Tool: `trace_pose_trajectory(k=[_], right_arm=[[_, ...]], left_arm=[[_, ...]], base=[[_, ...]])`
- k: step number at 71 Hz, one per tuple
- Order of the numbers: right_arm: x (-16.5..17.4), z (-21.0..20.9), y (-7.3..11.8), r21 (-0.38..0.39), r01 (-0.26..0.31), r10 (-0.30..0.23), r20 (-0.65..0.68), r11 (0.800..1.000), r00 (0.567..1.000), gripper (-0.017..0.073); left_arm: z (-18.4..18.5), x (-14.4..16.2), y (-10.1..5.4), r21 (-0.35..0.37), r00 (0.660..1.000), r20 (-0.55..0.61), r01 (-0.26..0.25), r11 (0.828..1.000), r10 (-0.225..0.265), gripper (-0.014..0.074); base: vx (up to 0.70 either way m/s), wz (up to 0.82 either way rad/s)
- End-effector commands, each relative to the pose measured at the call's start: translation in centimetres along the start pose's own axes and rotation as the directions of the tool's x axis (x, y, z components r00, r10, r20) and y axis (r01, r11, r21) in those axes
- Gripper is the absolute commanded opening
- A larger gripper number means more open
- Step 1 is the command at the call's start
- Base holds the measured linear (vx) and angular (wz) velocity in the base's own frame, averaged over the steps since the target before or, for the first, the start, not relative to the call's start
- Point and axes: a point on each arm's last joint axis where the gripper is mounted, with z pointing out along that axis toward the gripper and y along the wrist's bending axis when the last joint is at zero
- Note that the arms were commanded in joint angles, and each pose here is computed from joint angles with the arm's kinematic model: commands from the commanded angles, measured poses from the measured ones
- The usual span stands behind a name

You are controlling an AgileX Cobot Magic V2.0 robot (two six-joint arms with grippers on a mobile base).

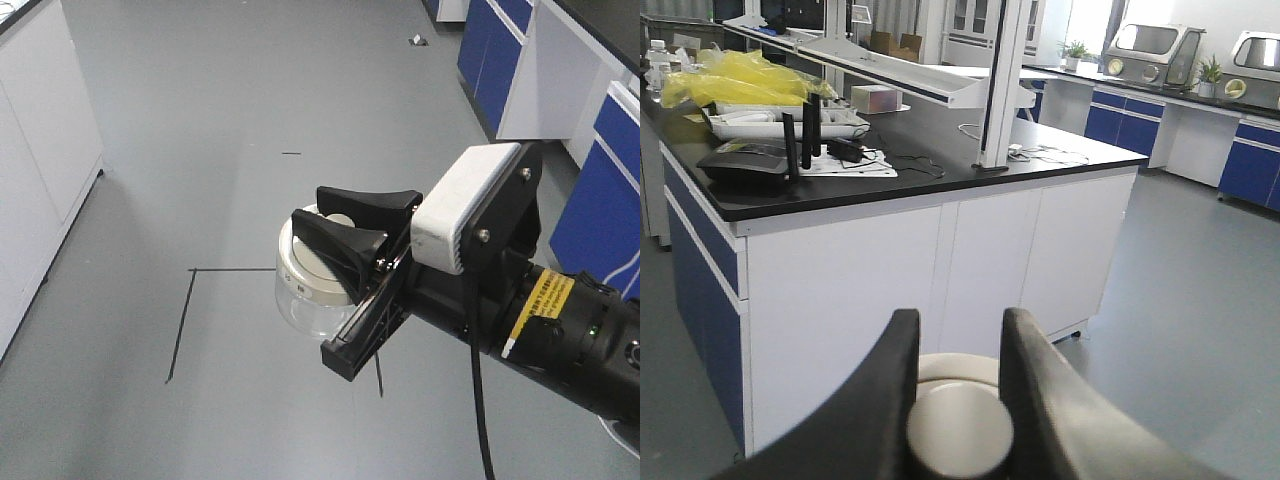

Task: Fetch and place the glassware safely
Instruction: 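Drive the base across the floor holding the jar in the right gripper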

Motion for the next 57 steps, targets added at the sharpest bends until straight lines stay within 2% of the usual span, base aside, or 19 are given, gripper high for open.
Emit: trace_pose_trajectory(k=[1,57], right_arm=[[-2.50,-0.40,0.02,-0.014,0.002,0.001,0.144,1.000,0.990,-0.0004],[-2.50,-0.40,0.02,-0.014,0.002,0.001,0.144,1.000,0.990,-0.0004]], left_arm=[[-0.10,-1.54,0.00,0.007,0.996,0.092,0.014,1.000,-0.015,-0.0007],[-0.10,-1.54,0.00,0.007,0.996,0.092,0.014,1.000,-0.015,-0.0007]], base=[[0.39,0.04],[0.44,0.04]])
